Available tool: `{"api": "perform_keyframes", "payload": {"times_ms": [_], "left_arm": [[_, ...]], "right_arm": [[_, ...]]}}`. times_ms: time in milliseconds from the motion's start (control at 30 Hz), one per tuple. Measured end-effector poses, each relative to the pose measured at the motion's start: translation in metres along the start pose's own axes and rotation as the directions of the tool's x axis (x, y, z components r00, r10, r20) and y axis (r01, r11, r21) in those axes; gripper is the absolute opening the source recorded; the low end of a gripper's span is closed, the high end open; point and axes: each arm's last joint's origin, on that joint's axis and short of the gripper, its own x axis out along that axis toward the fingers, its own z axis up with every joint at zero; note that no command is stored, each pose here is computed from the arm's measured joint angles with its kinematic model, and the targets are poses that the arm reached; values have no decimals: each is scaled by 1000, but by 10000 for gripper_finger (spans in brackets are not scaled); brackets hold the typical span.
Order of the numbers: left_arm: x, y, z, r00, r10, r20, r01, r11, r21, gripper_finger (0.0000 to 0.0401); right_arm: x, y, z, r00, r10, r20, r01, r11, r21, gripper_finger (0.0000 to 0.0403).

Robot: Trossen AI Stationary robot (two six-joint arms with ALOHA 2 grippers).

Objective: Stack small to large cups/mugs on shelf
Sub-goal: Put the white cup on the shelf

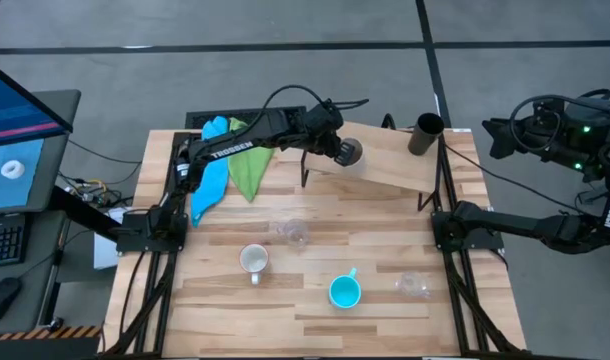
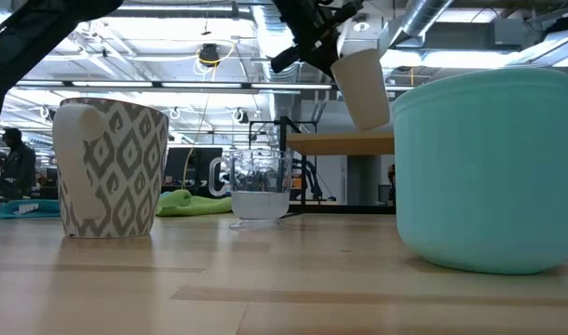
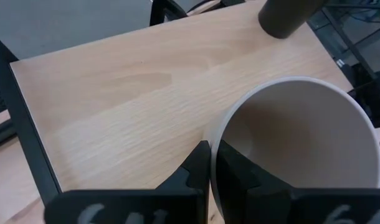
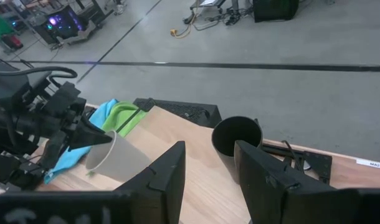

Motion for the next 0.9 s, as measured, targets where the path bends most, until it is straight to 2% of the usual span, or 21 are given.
{"api": "perform_keyframes", "payload": {"times_ms": [533,900], "left_arm": [[0,-4,6,997,-33,63,33,999,-10,5],[1,3,4,1000,4,23,-4,1000,17,5]], "right_arm": [[0,0,0,1000,1,0,-1,1000,0,159],[0,0,0,1000,0,0,0,1000,0,159]]}}
